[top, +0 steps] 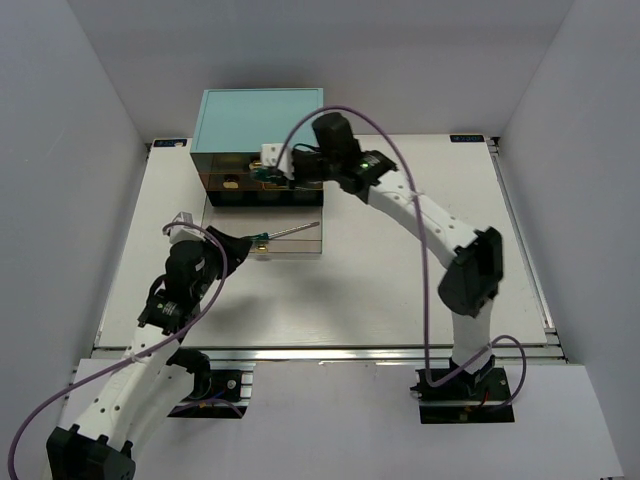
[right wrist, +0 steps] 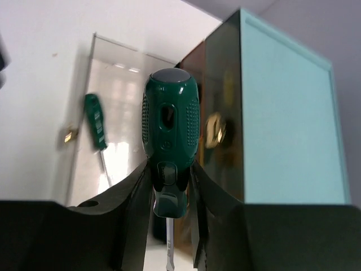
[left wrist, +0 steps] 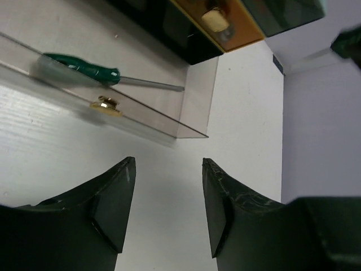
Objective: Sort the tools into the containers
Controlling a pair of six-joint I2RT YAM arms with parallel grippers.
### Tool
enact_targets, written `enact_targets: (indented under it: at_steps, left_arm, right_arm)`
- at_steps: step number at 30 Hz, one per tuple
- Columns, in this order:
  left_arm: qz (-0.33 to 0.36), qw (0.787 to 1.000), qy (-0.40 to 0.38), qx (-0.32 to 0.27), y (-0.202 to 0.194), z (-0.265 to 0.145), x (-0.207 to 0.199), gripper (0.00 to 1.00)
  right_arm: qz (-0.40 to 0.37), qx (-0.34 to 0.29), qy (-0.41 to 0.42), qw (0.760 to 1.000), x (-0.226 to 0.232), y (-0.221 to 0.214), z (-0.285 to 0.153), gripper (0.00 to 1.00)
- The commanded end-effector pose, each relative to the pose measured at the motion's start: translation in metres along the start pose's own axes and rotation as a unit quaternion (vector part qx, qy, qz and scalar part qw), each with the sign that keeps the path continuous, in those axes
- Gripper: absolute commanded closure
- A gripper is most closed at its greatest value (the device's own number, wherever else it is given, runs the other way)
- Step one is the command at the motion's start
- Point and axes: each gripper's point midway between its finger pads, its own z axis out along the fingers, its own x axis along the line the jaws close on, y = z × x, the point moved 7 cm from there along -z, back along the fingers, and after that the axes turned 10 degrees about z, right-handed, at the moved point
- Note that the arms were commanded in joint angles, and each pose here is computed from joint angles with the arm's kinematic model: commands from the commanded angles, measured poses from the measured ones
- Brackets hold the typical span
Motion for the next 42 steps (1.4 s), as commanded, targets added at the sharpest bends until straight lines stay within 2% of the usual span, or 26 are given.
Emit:
enact_targets:
  at_steps: [1,3,5,9,10,14,21,24,26,27,28,29,30,31,37,42]
  left_arm:
    - [-0.037,0.998,0.043,0.024,-0.014,0.002,0.014,0.41]
    - [-0.051,0.997,0.055,0.032,-0.019,0.003,0.017,0.42]
    - [-0.078,0.993,0.075,0.041,-0.026,0.005,0.023,0.47]
    - [-0.104,0.987,0.109,0.053,-0.037,0.010,0.034,0.60]
    - [-0.121,0.984,0.118,0.051,-0.039,0.012,0.037,0.62]
    - [-0.163,0.979,0.115,0.044,-0.050,0.023,0.044,0.68]
    - [-0.181,0.970,0.148,0.065,-0.067,0.056,0.055,0.74]
    - [-0.189,0.969,0.144,0.069,-0.067,0.068,0.052,0.75]
    - [-0.196,0.969,0.140,0.065,-0.067,0.081,0.050,0.76]
    - [-0.201,0.968,0.138,0.063,-0.066,0.086,0.050,0.76]
    - [-0.203,0.968,0.135,0.058,-0.062,0.092,0.046,0.77]
    - [-0.204,0.967,0.141,0.060,-0.064,0.101,0.049,0.78]
    - [-0.211,0.966,0.138,0.055,-0.060,0.119,0.045,0.79]
    - [-0.213,0.966,0.138,0.054,-0.060,0.120,0.045,0.79]
    - [-0.242,0.961,0.123,0.046,-0.047,0.176,0.035,0.78]
    - [-0.265,0.956,0.124,0.033,-0.032,0.217,0.034,0.69]
  right_arm:
    - [-0.044,0.029,0.009,0.999,-0.001,-0.014,0.056,1.00]
    - [-0.054,0.025,-0.004,0.998,-0.003,-0.002,0.075,0.93]
    - [-0.040,0.041,0.006,0.998,0.005,-0.021,0.105,0.87]
    - [-0.026,0.052,0.006,0.998,0.010,-0.035,0.116,0.80]
    - [-0.021,0.060,0.008,0.998,0.014,-0.043,0.118,0.75]
    - [-0.004,0.078,0.011,0.997,0.022,-0.056,0.118,0.58]
    - [0.043,0.045,-0.008,0.998,0.013,-0.025,0.084,0.48]
    - [0.082,0.015,-0.008,0.996,0.007,-0.007,0.051,0.51]
    - [0.124,-0.010,-0.004,0.992,0.004,-0.001,0.029,0.65]
    - [0.145,-0.027,0.000,0.989,0.002,-0.002,0.004,0.73]
    - [0.148,-0.050,-0.008,0.988,-0.002,0.002,-0.009,0.84]
    - [0.174,-0.059,-0.011,0.983,-0.002,-0.001,-0.020,0.88]
    - [0.175,-0.087,-0.035,0.980,-0.002,0.000,-0.064,0.92]
    - [0.192,-0.071,-0.036,0.978,0.001,-0.019,-0.064,0.92]
    - [0.196,-0.042,-0.099,0.975,0.009,-0.051,-0.127,0.92]
    - [0.231,-0.016,-0.143,0.962,0.018,-0.078,-0.166,0.92]
